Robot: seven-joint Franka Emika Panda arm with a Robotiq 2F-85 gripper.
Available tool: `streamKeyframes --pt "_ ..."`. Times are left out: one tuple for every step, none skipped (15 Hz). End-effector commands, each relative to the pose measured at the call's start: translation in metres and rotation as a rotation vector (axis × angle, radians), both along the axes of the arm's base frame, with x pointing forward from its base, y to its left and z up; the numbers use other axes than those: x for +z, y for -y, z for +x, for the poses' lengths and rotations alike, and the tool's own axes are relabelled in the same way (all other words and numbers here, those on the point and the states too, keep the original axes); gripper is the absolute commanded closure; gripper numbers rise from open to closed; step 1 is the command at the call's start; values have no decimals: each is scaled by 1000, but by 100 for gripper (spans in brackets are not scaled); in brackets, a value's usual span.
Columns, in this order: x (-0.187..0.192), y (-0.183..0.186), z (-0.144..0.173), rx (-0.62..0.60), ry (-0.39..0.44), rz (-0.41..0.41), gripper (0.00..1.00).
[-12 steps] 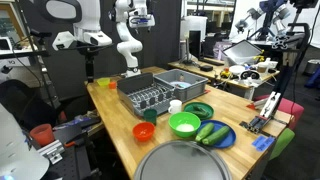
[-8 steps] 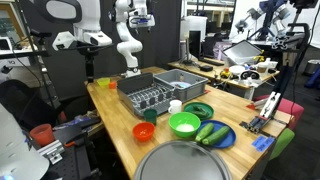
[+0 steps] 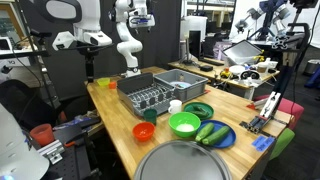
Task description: Pick up the cucumber and put it on the gray tray
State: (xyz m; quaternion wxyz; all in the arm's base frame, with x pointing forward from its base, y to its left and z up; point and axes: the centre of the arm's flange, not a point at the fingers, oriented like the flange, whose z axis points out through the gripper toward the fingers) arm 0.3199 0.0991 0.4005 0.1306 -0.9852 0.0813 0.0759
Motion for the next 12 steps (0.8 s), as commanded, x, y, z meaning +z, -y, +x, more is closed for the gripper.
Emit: streamKeyframes --pt "0 0 0 0 0 0 0" --pt "0 1 1 -7 0 -12 0" --pt "1 3 2 -19 8 -22 0" --pt "2 6 4 -41 20 -31 0" --pt "4 12 8 -74 40 -37 0" --pt "6 18 12 -106 55 -35 0" --pt "8 29 18 -151 71 -32 0" --pt "11 37 23 -181 85 -32 0" --pt "15 50 29 -220 100 -34 0" --pt "18 61 35 -251 111 -36 0" --pt "24 75 42 -281 123 -34 0" --pt "29 84 47 -307 133 -32 0"
